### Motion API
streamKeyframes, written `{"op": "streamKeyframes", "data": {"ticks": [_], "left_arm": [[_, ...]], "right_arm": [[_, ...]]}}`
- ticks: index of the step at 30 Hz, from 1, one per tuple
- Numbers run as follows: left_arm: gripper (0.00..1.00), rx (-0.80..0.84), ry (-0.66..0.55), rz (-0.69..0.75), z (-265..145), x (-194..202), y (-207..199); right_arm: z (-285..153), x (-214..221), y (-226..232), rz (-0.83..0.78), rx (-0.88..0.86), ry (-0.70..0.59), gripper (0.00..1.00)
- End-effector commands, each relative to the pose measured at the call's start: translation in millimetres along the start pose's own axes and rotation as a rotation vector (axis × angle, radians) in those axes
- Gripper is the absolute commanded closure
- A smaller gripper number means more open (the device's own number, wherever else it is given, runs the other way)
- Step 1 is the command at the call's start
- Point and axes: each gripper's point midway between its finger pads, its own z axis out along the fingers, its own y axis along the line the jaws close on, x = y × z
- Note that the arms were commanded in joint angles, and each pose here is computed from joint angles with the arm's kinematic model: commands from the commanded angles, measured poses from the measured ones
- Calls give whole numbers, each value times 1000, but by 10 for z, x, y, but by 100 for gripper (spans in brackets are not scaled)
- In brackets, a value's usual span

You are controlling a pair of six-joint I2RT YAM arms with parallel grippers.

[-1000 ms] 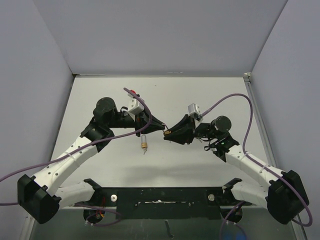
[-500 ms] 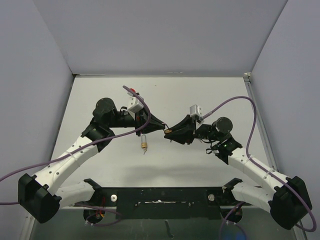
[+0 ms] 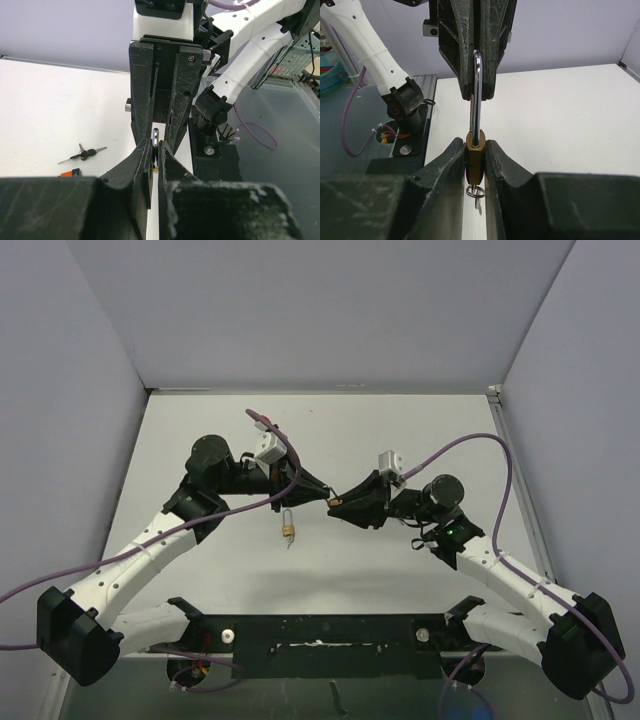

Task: Lock with the key
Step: Lock the lock.

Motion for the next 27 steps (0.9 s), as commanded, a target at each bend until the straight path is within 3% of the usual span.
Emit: {"op": "streamKeyframes", "data": {"ticks": [1,18,27], "left_arm": [[100,29,64,-88,0,216,-48],[100,51,86,-100,57,307,-85],[100,62,106,-104,86,376,-145]], "right_arm": [[8,-556,7,-185,27,-140,100],[18,-1017,425,-286,-183,-263,100],[39,-1193,299,-333,-106,-304,100]]}}
